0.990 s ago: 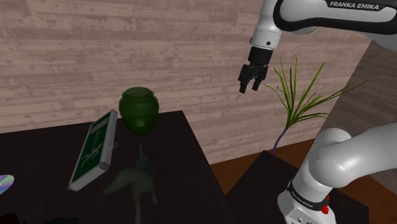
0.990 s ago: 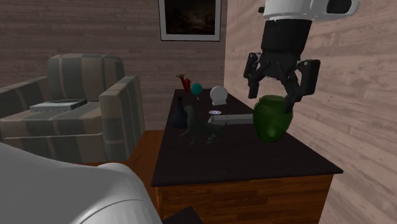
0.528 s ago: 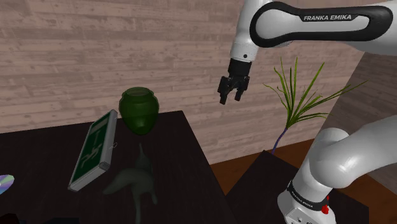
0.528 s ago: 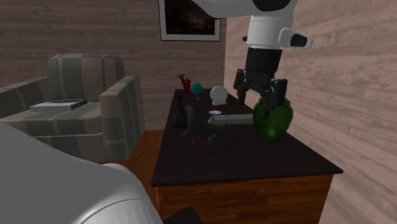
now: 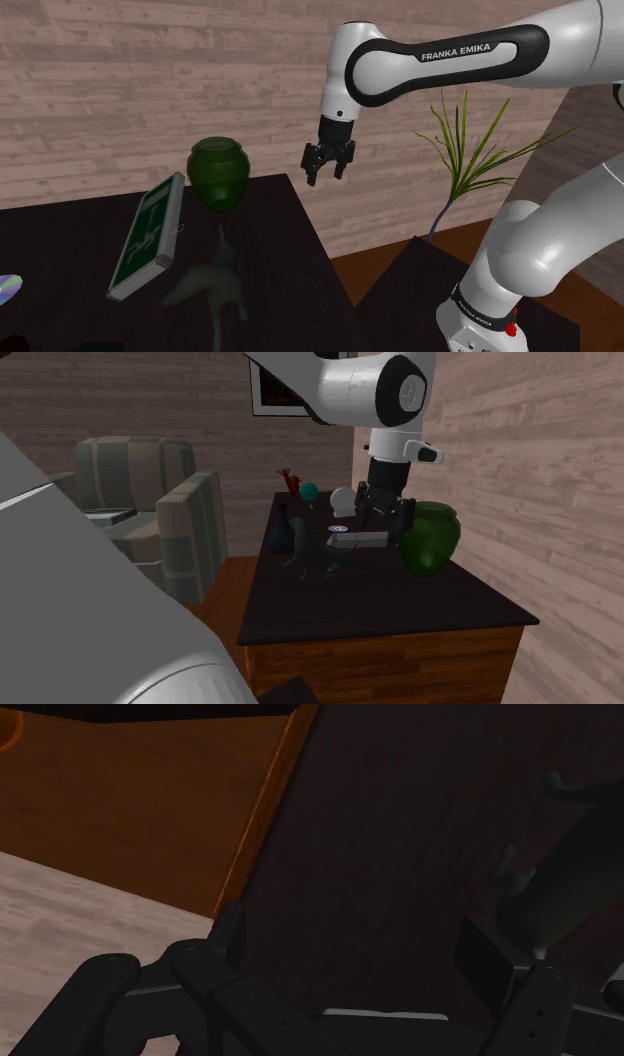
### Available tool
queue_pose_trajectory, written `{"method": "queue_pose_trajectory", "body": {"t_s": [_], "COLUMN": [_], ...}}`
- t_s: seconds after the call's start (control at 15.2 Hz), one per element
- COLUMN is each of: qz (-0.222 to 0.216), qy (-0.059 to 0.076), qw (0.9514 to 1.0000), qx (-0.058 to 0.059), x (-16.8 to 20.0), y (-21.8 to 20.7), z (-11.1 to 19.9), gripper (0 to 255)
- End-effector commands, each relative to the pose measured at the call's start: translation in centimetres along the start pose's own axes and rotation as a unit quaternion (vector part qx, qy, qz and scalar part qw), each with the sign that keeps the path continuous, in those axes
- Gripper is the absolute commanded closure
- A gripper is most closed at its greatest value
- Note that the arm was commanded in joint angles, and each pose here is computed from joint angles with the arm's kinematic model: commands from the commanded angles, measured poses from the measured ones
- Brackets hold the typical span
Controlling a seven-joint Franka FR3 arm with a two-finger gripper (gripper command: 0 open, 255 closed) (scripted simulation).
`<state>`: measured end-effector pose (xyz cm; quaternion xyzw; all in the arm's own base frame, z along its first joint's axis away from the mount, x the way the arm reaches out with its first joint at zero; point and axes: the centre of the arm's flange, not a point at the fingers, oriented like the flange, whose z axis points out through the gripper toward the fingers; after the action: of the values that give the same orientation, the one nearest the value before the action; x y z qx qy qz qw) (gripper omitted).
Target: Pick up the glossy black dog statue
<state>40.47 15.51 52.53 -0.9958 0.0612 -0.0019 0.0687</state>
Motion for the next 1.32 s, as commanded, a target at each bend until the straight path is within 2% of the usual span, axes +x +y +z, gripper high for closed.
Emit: {"method": "queue_pose_trajectory", "body": {"t_s": [0.0, 1.25], "qz": [0.001, 0.009], "qy": [-0.001, -0.011], "qw": [1.0, 0.9999], "qx": [0.001, 0.008], "x": [0.9, 9.4], "y": [-2.1, -21.1], "z": [1.3, 15.2], "gripper": [0, 0]}}
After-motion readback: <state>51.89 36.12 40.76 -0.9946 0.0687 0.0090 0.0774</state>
